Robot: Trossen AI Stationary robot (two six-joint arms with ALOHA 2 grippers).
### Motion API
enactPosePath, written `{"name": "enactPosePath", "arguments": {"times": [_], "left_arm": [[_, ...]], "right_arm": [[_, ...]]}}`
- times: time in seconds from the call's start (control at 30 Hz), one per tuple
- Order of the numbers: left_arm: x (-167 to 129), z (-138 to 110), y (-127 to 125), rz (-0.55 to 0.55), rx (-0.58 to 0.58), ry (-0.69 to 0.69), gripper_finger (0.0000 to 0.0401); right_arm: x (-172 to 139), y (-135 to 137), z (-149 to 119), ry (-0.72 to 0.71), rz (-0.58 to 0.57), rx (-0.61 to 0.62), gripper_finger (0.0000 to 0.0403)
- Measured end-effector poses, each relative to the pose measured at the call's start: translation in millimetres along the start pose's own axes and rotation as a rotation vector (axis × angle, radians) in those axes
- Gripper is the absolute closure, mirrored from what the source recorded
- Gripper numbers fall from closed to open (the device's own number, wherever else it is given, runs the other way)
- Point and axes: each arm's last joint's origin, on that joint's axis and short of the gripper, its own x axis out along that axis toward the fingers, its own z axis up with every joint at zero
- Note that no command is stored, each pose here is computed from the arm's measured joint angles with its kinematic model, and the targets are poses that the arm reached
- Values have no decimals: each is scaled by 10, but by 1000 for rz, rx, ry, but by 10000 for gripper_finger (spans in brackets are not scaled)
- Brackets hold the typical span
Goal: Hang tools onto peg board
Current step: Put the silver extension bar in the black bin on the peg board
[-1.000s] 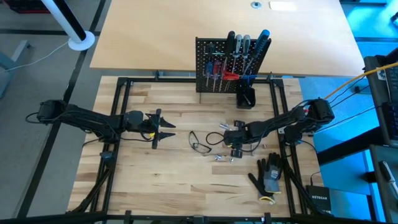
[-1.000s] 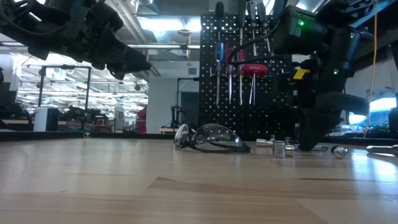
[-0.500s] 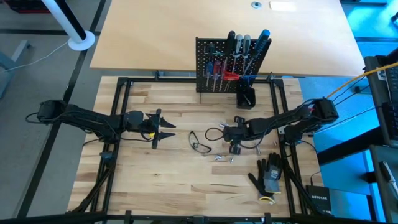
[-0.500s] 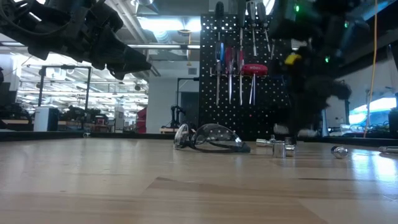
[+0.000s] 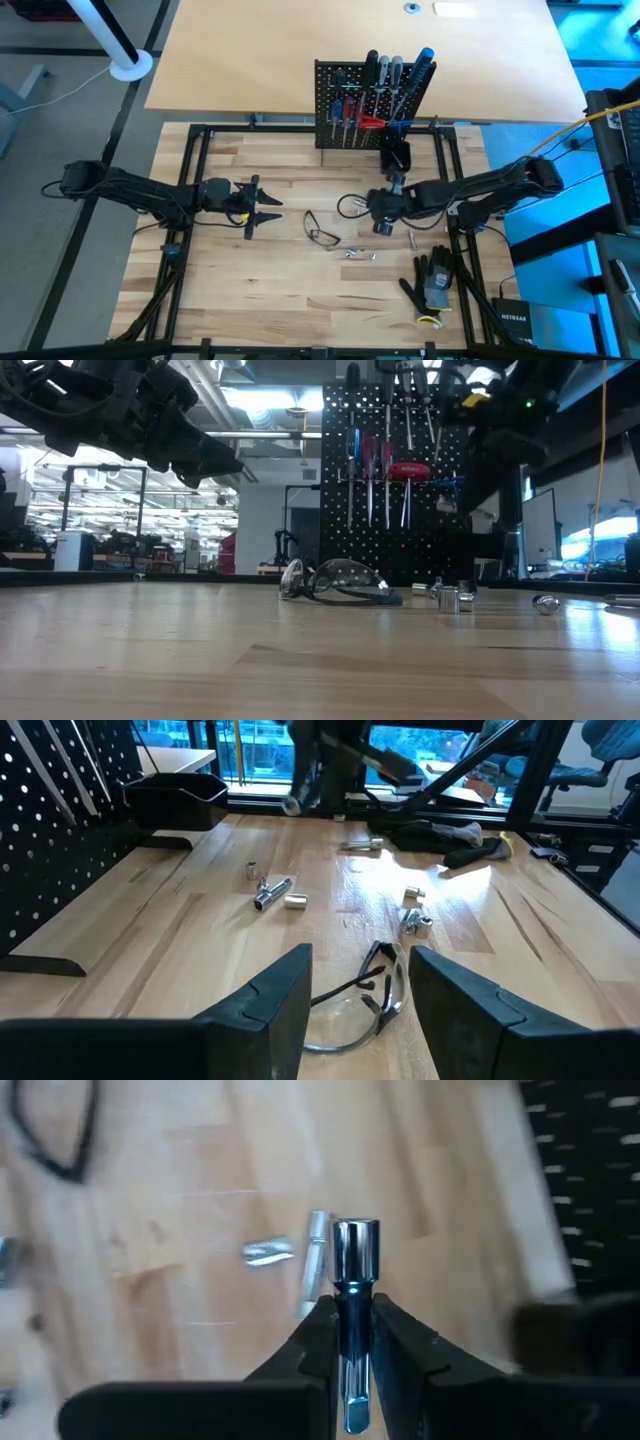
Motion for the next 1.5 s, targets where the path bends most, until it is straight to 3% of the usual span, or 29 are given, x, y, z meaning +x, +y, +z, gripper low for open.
{"name": "enactPosePath", "arguments": {"times": [0.33,0.53,0.77,1.1,1.5], "left_arm": [[0,0,0,0,0,0,242],[0,0,0,0,0,0,242],[0,0,0,0,0,0,242],[0,-1,0,0,0,1,242],[0,-1,0,0,0,1,242]], "right_arm": [[-170,-536,-4,-73,-142,227,354],[-104,-912,-41,-40,-229,371,353],[30,-1210,-105,28,-252,489,352],[113,-1271,-117,60,-276,508,343],[113,-1264,-121,67,-258,498,251]]}}
